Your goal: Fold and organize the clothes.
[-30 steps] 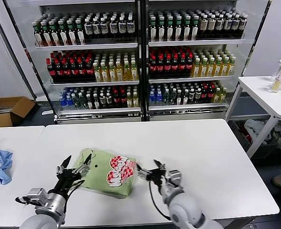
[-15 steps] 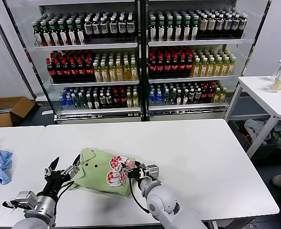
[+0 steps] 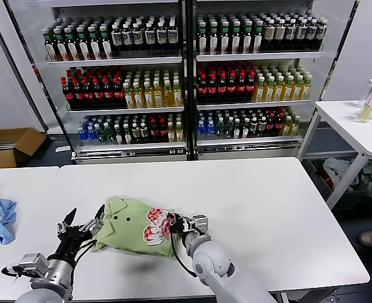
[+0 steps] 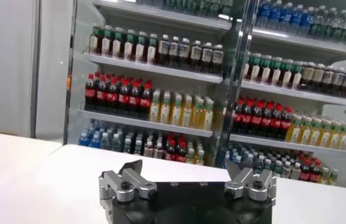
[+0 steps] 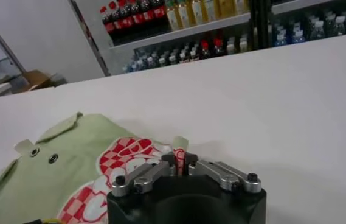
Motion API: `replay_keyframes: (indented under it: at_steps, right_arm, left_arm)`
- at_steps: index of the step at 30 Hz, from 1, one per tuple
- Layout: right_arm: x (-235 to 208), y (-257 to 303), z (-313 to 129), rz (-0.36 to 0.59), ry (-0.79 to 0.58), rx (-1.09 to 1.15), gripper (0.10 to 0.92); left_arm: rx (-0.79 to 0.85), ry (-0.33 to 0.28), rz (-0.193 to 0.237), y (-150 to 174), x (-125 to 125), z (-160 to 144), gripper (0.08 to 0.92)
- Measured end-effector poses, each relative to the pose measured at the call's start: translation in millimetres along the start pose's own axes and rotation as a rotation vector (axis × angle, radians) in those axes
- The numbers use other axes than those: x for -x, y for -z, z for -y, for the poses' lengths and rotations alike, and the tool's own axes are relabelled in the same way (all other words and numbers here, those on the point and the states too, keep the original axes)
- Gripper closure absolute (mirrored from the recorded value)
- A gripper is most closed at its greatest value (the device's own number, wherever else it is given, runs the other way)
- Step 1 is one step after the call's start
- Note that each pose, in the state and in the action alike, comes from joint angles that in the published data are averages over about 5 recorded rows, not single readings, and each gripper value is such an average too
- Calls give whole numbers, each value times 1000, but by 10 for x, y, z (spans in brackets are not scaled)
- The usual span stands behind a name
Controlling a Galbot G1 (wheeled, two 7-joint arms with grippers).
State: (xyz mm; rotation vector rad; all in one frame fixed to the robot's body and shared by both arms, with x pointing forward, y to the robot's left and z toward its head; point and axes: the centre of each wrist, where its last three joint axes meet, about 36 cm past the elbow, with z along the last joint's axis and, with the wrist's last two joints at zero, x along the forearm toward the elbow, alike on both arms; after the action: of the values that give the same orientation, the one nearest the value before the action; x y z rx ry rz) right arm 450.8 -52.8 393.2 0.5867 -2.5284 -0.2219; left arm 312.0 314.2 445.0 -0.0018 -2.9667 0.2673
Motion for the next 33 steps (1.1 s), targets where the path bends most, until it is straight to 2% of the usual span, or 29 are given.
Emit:
replay_keyframes:
  at_steps: [2,5,24,26,33]
  right_arm:
    - [18,28,41,6,-6,-17,880]
    - [35,91,139,16,-18,-48,903]
    - [10,853,1446,52,-142,-325,899]
    - [-8,905,1539,61,-152,-348,873]
    - [-216,907,1744,160,-205,-431,656]
  left_arm:
    - [-1,-1,-2,-9,-2,9,177]
    - [0,-3,-5,-23,-5,21,177]
    - [24,-27,-25,-72,53,82,177]
    - [29,-30,-26,-78,58,87,177]
    - [44,-43,-22,-69,64,105,177]
